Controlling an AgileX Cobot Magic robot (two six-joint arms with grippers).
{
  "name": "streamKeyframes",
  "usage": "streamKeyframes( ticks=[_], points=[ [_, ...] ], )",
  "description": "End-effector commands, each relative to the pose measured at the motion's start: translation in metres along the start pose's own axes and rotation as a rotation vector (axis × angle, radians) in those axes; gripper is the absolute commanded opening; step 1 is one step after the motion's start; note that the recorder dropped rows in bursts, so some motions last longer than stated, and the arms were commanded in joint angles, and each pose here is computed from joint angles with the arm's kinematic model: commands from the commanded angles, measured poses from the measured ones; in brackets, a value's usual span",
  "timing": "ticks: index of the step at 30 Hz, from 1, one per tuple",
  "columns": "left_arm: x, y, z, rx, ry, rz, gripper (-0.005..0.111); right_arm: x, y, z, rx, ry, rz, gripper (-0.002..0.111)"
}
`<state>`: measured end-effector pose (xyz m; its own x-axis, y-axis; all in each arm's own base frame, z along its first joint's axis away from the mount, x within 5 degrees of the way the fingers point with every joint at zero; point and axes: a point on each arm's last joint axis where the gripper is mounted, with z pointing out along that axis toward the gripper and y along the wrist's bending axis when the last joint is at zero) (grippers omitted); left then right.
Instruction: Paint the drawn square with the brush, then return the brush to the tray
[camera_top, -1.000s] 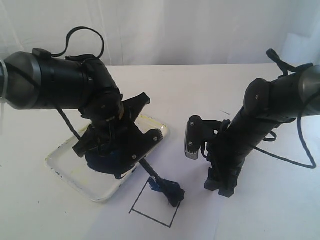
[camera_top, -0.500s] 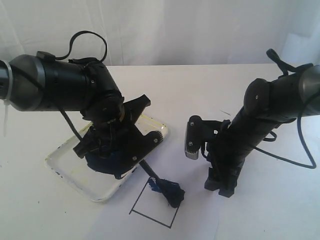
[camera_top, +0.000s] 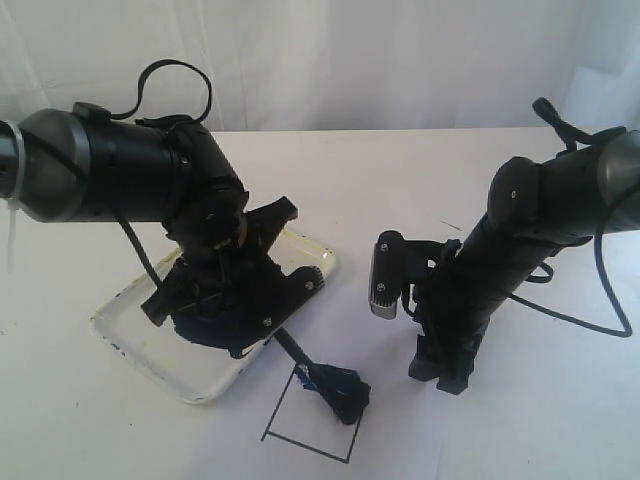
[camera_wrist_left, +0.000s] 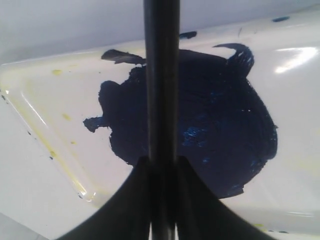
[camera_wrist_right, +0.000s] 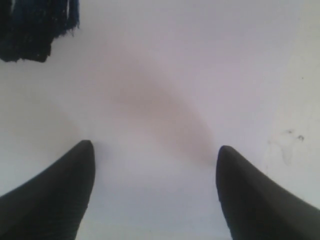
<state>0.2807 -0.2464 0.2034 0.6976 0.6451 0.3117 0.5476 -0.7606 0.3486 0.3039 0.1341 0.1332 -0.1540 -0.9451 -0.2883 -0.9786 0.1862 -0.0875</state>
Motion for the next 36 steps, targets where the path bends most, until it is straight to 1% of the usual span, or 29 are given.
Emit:
streamKeyframes(
  ticks=[1,5,11,15,18,24,30,32,34,36],
  points=[
    [-0.007,-0.003,-0.001,0.032,-0.008,0.013,0.000,0.002,-0.001,0.004,0.007,0.011,-0.010,0.064],
    [-0.015,-0.002,-0.004,0.029,-0.015,0.036,0.000,0.002,-0.001,0.004,0.007,0.011,-0.008,0.064],
    [-0.015,-0.008,-0.004,0.091,-0.002,0.033,0.000,0.002,-0.001,0.004,0.010,0.010,-0.008,0.064],
    [-0.020,-0.006,-0.006,0.081,-0.015,0.036,0.000,0.002,-0.001,0.004,0.014,0.009,0.005,0.064],
    [-0.022,-0.006,-0.008,0.076,-0.019,0.035,0.000,0.001,-0.003,0.004,0.037,0.002,0.051,0.064],
    [-0.021,-0.006,-0.009,0.074,-0.020,-0.010,0.000,0.001,-0.004,0.004,0.043,0.000,0.054,0.064],
    [-0.018,0.002,-0.012,0.023,-0.003,-0.088,0.000,0.001,-0.004,0.004,0.045,0.000,0.073,0.064],
    [-0.017,0.004,-0.013,0.015,0.004,-0.086,0.000,0.001,-0.004,0.004,0.045,0.000,0.073,0.064],
    [-0.016,0.003,-0.014,0.031,0.007,-0.088,0.000,0.001,-0.004,0.004,0.047,-0.001,0.073,0.064],
    [-0.017,-0.001,-0.014,0.070,0.005,-0.098,0.000,0.001,-0.004,0.004,0.049,-0.002,0.073,0.064]
  ],
)
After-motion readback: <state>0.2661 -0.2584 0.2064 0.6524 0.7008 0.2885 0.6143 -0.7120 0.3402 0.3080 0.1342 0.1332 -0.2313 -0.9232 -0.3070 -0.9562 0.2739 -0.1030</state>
